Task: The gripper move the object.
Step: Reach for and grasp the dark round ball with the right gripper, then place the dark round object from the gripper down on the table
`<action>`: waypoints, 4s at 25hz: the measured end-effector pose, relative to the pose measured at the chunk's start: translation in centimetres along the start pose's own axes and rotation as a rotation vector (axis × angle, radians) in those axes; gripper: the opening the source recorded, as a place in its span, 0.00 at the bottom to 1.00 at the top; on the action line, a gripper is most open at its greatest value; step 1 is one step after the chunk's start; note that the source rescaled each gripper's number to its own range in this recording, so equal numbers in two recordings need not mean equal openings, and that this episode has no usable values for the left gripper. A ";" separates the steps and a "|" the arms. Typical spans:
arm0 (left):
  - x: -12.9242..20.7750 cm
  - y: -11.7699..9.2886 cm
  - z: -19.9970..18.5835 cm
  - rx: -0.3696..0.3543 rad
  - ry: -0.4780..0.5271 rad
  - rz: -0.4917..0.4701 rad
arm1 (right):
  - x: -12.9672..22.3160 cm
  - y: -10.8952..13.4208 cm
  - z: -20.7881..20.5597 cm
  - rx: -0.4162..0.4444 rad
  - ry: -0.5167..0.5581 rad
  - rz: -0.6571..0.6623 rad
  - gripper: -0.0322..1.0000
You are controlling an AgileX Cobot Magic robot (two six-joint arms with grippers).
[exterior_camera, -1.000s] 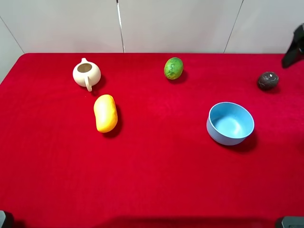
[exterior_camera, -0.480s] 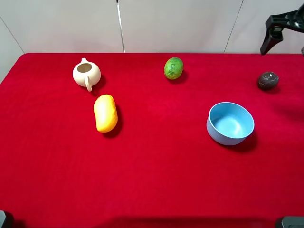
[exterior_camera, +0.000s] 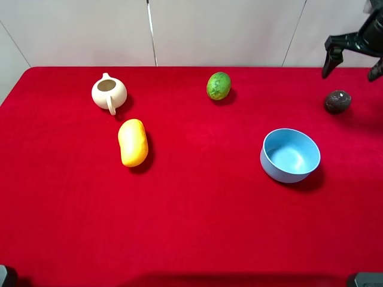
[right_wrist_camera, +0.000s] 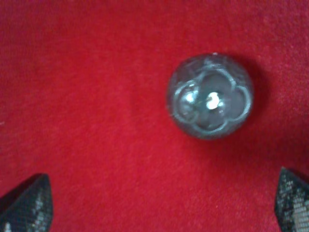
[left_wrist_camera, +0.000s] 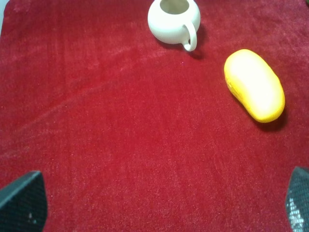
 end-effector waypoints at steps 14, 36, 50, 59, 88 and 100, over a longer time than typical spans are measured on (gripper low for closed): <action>0.0 0.0 0.0 0.000 0.000 0.000 | -0.6 -2.0 5.8 -0.022 0.035 0.067 1.00; 0.0 0.0 0.0 0.000 0.000 0.000 | -1.0 -3.3 10.1 -0.007 0.022 0.087 0.99; 0.0 0.0 0.0 0.000 0.000 0.000 | -0.9 -3.3 10.3 -0.006 0.034 0.087 0.03; 0.0 0.0 0.0 0.000 0.000 0.000 | -0.9 -3.1 7.2 -0.014 0.037 0.088 0.03; 0.0 0.0 0.0 0.000 0.000 0.000 | 1.7 2.1 -5.3 -0.152 0.047 0.000 0.03; 0.0 0.0 0.0 0.000 0.000 0.000 | 7.0 13.6 -6.8 -0.194 0.089 -0.350 0.03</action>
Point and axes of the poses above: a point on each arm's last joint axis where the gripper is mounted, z pointing out along that axis toward the gripper, y along the wrist's bending axis when the last joint is at zero, x = y × z, the point moved 4 cm from there along z, pointing out along that axis toward the gripper, and after that the axes turned 7 degrees about z, right-handed, at the moved point
